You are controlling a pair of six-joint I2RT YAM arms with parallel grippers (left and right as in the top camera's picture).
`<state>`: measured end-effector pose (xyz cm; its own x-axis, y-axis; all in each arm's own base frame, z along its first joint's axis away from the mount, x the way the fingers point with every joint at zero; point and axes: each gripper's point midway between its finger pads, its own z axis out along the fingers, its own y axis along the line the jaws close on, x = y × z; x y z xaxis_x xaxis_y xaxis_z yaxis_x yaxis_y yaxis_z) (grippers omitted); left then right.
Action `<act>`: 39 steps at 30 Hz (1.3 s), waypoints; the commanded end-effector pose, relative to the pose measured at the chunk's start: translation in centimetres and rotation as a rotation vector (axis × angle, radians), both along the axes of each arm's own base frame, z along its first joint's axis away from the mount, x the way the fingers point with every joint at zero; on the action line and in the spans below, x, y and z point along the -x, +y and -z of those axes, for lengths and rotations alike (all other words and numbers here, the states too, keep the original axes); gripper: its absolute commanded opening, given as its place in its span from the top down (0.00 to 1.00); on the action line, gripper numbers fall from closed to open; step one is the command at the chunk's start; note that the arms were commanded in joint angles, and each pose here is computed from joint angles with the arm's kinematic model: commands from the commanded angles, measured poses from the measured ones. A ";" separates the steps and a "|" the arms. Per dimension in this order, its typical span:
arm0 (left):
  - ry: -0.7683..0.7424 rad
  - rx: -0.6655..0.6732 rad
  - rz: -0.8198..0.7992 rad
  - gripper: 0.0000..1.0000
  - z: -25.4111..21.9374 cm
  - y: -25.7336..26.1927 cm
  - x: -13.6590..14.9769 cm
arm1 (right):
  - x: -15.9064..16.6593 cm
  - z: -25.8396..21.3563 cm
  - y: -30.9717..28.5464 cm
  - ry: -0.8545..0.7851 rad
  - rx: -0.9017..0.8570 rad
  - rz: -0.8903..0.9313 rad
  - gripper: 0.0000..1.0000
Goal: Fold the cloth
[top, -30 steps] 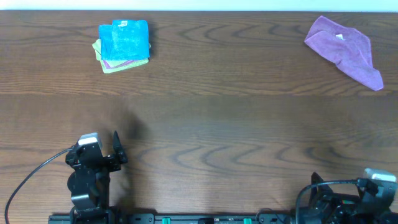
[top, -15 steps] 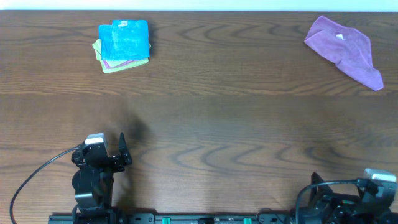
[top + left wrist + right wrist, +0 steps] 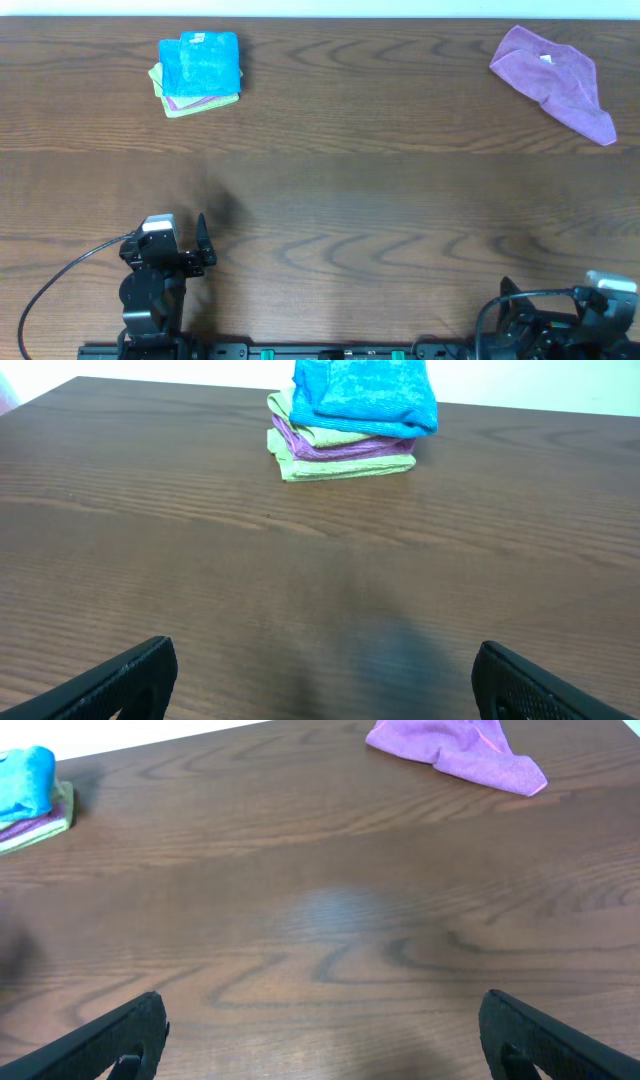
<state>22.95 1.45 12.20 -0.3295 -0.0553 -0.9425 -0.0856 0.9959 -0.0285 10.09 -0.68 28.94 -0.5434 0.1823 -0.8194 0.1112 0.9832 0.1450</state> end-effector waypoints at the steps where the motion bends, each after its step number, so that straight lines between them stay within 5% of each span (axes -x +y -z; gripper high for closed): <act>1: 0.016 -0.003 -0.013 0.05 1.0 0.2 0.1 | 0.0 -0.2 0.0 -0.004 -0.009 0.002 0.01; 33: 0.016 -0.003 -0.013 0.05 1.0 0.2 0.1 | 0.0 -0.2 0.0 -0.005 -0.006 0.003 0.01; 39: 0.016 -0.003 -0.013 0.05 1.0 0.2 0.1 | -1.6 -3.8 -2.1 -0.192 0.116 0.081 0.01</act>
